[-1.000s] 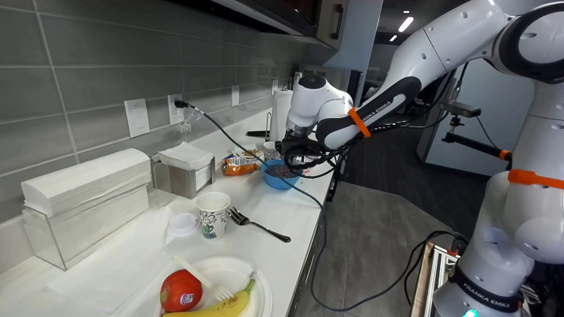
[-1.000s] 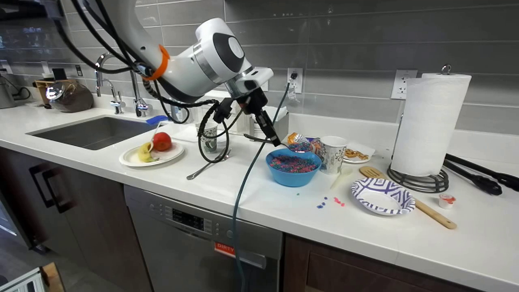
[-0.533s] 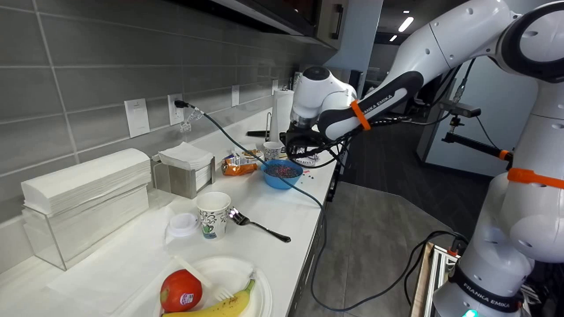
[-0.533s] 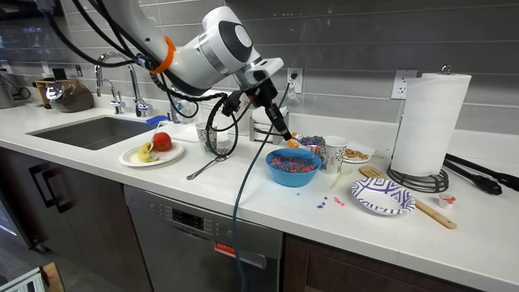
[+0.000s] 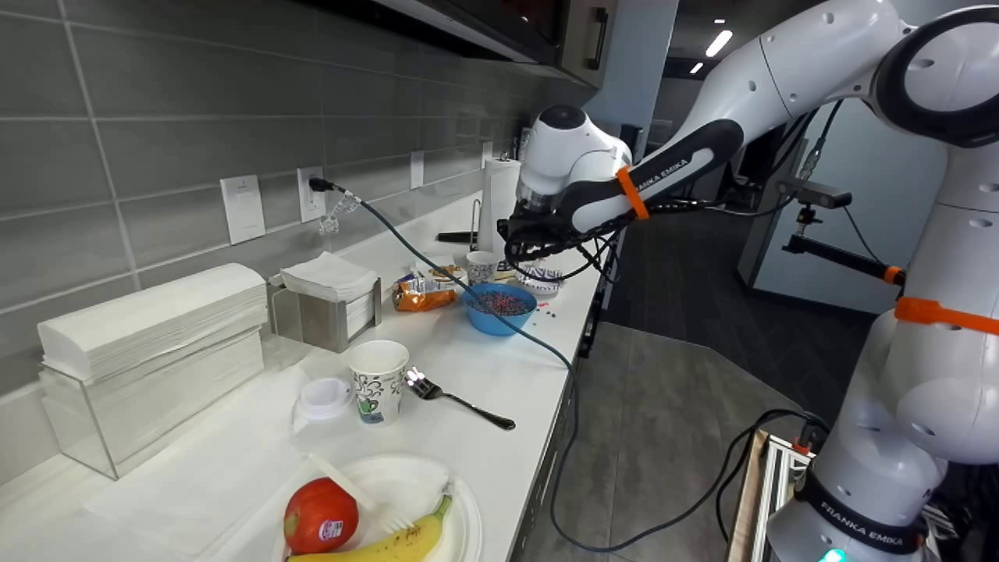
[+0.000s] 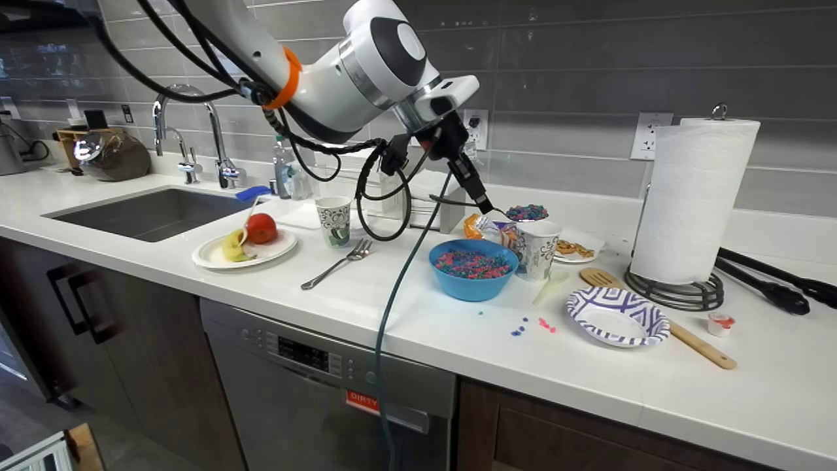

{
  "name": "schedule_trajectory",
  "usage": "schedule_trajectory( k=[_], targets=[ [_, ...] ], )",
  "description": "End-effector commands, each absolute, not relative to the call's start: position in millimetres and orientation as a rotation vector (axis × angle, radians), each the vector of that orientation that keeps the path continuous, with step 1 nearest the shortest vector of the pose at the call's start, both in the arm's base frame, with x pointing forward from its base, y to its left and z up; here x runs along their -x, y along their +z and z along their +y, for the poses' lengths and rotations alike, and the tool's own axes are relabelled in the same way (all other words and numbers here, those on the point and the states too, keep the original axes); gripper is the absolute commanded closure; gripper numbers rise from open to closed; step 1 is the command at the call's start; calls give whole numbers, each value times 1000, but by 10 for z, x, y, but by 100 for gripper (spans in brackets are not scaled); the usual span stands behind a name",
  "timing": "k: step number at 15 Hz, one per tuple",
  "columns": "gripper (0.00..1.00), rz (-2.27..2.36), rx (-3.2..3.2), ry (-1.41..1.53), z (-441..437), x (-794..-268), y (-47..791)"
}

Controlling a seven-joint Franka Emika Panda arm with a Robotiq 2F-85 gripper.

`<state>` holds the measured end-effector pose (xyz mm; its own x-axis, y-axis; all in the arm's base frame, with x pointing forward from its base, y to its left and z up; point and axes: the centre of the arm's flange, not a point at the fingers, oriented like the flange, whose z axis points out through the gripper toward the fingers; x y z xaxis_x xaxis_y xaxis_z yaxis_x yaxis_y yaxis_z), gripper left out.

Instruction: Take a scoop from the blue bowl using the spoon and empty it into the cup next to the blue bowl

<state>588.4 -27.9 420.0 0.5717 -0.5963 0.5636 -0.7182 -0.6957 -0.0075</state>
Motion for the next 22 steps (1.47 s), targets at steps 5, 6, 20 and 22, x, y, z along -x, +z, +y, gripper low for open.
schedule_trajectory(
  k=[5,6,20,22],
  targets=[
    [97,-1027,-2570,782,-476,-6317,4182],
    [97,-1018,-2572,777,-480,-6362,4163],
    [97,-863,-2547,707,-203,-6626,3911],
    [97,-856,-2533,706,-209,-6633,3896]
  ],
)
